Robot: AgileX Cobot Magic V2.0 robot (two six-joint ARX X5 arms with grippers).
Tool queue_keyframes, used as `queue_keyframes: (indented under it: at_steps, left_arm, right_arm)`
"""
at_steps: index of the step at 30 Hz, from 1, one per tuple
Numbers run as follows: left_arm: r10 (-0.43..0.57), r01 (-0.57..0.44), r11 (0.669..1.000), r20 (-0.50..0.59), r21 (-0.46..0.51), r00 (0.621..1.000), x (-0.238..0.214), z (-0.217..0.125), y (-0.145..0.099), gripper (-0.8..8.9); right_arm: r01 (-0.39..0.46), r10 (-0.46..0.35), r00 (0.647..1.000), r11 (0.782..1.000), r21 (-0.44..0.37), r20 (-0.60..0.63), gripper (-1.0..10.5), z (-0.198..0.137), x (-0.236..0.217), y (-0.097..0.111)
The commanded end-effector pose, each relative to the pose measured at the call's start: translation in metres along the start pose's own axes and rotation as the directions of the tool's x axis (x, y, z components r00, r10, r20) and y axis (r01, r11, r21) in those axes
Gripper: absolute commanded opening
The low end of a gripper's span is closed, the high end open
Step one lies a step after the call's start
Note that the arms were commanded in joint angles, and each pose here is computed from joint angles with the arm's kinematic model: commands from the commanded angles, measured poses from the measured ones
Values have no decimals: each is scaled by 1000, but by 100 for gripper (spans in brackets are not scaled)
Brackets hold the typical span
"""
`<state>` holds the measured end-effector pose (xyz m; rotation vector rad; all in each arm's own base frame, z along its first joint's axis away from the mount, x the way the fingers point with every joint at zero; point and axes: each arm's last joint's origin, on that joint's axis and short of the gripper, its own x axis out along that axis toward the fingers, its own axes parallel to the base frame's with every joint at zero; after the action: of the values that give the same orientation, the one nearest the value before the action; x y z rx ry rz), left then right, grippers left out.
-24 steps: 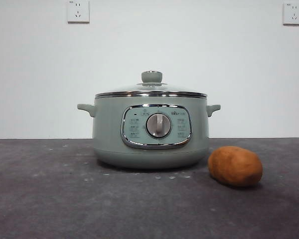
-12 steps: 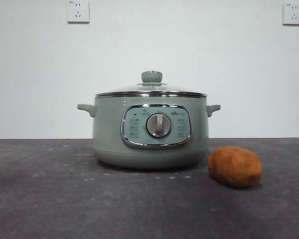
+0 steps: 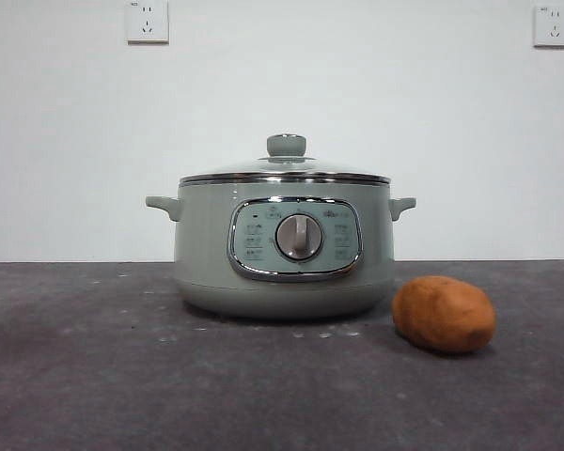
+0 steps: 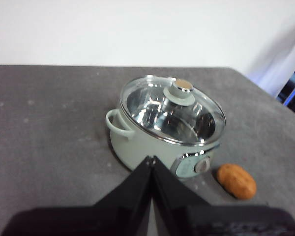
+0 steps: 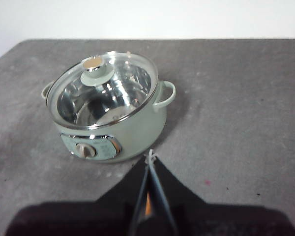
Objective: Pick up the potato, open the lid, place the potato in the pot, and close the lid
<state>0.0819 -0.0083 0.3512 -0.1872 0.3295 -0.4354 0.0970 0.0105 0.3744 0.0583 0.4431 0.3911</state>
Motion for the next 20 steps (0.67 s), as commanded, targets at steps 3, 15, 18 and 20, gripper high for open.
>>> queue_keyframes:
  at_steps: [3,15,18,20]
  left_arm:
    - [2,-1,999,-25,37,1000,-5,9,-4,-6]
    - [-69,70,998,-53,9,996,0,11,-3,458]
    - [-71,72,997,-61,4,996,2,11,-2,605]
    - [-71,71,997,-68,-1,995,3,11,-1,605]
  right_arm:
    - [-9,9,999,1000,-9,-30,-11,3,3,-1]
    - [-11,12,998,1000,4,-60,365,2,6,-2]
    - [-11,11,998,1000,6,-56,544,3,6,-2]
    - [-11,11,998,1000,5,-55,577,4,5,-2]
